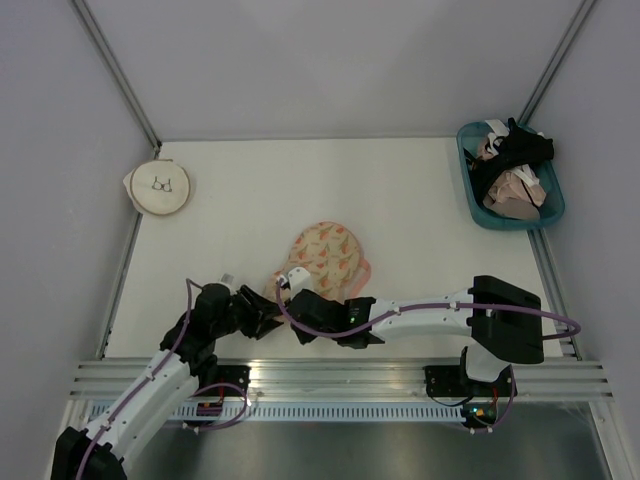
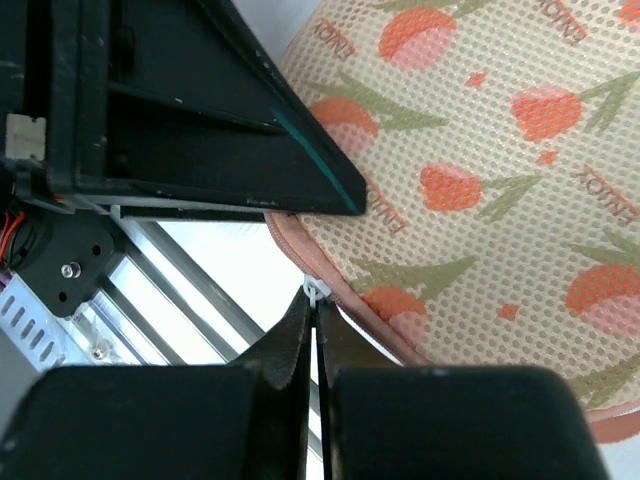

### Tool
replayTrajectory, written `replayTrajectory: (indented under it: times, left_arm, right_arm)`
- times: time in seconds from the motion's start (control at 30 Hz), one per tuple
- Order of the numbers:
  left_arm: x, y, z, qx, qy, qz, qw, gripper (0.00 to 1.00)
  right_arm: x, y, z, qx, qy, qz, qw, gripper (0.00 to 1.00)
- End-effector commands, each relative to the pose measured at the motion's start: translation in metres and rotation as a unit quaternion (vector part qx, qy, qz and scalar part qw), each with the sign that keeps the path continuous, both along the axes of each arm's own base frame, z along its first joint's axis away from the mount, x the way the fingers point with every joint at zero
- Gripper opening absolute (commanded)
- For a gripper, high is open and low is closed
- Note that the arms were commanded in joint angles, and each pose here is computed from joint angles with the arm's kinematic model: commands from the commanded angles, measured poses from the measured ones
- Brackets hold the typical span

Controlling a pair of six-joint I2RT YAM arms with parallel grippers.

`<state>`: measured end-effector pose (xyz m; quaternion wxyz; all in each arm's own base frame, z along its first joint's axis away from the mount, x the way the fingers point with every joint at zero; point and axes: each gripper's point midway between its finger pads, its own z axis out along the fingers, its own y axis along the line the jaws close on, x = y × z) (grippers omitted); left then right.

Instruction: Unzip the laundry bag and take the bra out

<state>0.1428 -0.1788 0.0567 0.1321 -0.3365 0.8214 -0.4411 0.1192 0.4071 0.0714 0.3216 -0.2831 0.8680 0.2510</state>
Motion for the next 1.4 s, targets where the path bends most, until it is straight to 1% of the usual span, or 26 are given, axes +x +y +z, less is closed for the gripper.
replayTrajectory:
  times: [0.0, 0.03, 0.07, 0.1, 0.13, 0.2, 0.27, 0.37, 0.4, 0.47, 0.53, 0.57, 0.6, 0.63, 0.67, 0.7, 0.73, 0.8, 0.83, 0.87, 0.93, 0.97, 1.07, 1.17, 1.23, 1.37]
  left_arm:
    - [0.020, 0.002, 0.007, -0.014, -0.023, 0.043, 0.999, 0.49]
    - [0.022, 0.002, 0.008, -0.014, -0.026, 0.047, 0.998, 0.31]
    - [0.025, 0.003, 0.007, -0.010, -0.025, 0.056, 0.998, 0.22]
    - [0.029, 0.003, 0.010, -0.012, -0.030, 0.059, 0.998, 0.16]
    - [0.032, 0.003, 0.015, -0.012, -0.037, 0.063, 0.997, 0.07]
    - [0.039, 0.002, 0.019, -0.008, -0.039, 0.067, 0.997, 0.02]
    - [0.043, 0.002, 0.016, 0.005, -0.036, 0.069, 0.997, 0.02]
    - [0.054, 0.000, 0.023, 0.014, -0.061, 0.062, 0.996, 0.02]
    - [0.058, 0.000, 0.021, 0.024, -0.059, 0.060, 0.996, 0.02]
    - [0.064, 0.000, 0.021, 0.047, -0.081, 0.043, 0.995, 0.02]
    - [0.074, 0.000, 0.023, 0.067, -0.086, 0.030, 0.994, 0.02]
    - [0.076, 0.000, 0.021, 0.083, -0.097, 0.011, 0.992, 0.02]
    - [0.085, -0.001, 0.025, 0.085, -0.106, 0.002, 0.991, 0.02]
    - [0.085, -0.007, 0.028, 0.078, -0.110, -0.022, 0.991, 0.02]
    - [0.092, -0.009, 0.036, 0.081, -0.135, -0.040, 0.987, 0.02]
    - [0.088, -0.017, 0.032, 0.071, -0.127, -0.076, 0.986, 0.02]
    - [0.089, -0.019, 0.033, 0.072, -0.128, -0.093, 0.985, 0.02]
    - [0.094, -0.027, 0.040, 0.071, -0.154, -0.131, 0.977, 0.02]
    - [0.092, -0.031, 0.036, 0.066, -0.143, -0.154, 0.975, 0.02]
    - [0.094, -0.032, 0.039, 0.073, -0.157, -0.172, 0.970, 0.02]
    - [0.095, -0.033, 0.038, 0.079, -0.162, -0.199, 0.963, 0.02]
    - [0.095, -0.030, 0.033, 0.097, -0.154, -0.215, 0.959, 0.02]
    - [0.102, -0.024, 0.029, 0.137, -0.165, -0.243, 0.946, 0.02]
    - [0.105, -0.018, 0.023, 0.166, -0.158, -0.270, 0.935, 0.02]
    - [0.102, -0.020, 0.022, 0.163, -0.154, -0.289, 0.931, 0.02]
    - [0.106, -0.029, 0.020, 0.138, -0.147, -0.310, 0.929, 0.02]
  right_arm:
    - [0.010, 0.010, 0.029, 0.037, -0.030, -0.014, 0.999, 0.00]
    - [0.010, 0.008, 0.028, 0.035, -0.029, -0.015, 0.999, 0.00]
    - [0.010, 0.008, 0.029, 0.036, -0.028, -0.014, 0.999, 0.00]
    - [0.009, 0.006, 0.027, 0.034, -0.028, -0.014, 0.999, 0.00]
    - [0.009, 0.006, 0.027, 0.033, -0.028, -0.015, 0.999, 0.00]
    - [0.008, 0.004, 0.025, 0.028, -0.026, -0.013, 0.999, 0.00]
    - [0.008, 0.000, 0.022, 0.018, -0.024, -0.013, 0.999, 0.01]
    - [0.007, -0.003, 0.020, -0.001, -0.024, -0.009, 1.000, 0.00]
    - [0.008, -0.011, 0.016, -0.021, -0.025, -0.014, 0.999, 0.00]
    - [0.009, -0.023, 0.010, -0.053, -0.023, -0.021, 0.998, 0.01]
    - [0.011, -0.032, 0.008, -0.072, -0.028, -0.033, 0.996, 0.00]
    - [0.013, -0.038, 0.006, -0.083, -0.029, -0.041, 0.995, 0.00]
    - [0.013, -0.048, 0.002, -0.102, -0.028, -0.053, 0.993, 0.01]
    - [0.019, -0.056, 0.000, -0.116, -0.039, -0.069, 0.990, 0.01]
    - [0.021, -0.068, -0.004, -0.140, -0.042, -0.082, 0.986, 0.00]
    - [0.023, -0.074, -0.008, -0.153, -0.042, -0.094, 0.983, 0.00]
    - [0.030, -0.083, -0.011, -0.167, -0.051, -0.113, 0.978, 0.01]
    - [0.035, -0.098, -0.020, -0.197, -0.051, -0.134, 0.970, 0.00]
    - [0.041, -0.105, -0.023, -0.207, -0.052, -0.147, 0.966, 0.01]
    - [0.044, -0.114, -0.026, -0.222, -0.058, -0.158, 0.960, 0.00]
    - [0.052, -0.128, -0.032, -0.237, -0.059, -0.182, 0.953, 0.00]
    - [0.056, -0.136, -0.032, -0.246, -0.066, -0.193, 0.948, 0.00]
    - [0.065, -0.155, -0.035, -0.262, -0.067, -0.222, 0.937, 0.00]
    - [0.079, -0.174, -0.040, -0.273, -0.064, -0.252, 0.926, 0.00]
    - [0.088, -0.187, -0.044, -0.280, -0.060, -0.271, 0.919, 0.00]
    - [0.105, -0.198, -0.044, -0.281, -0.060, -0.292, 0.912, 0.00]
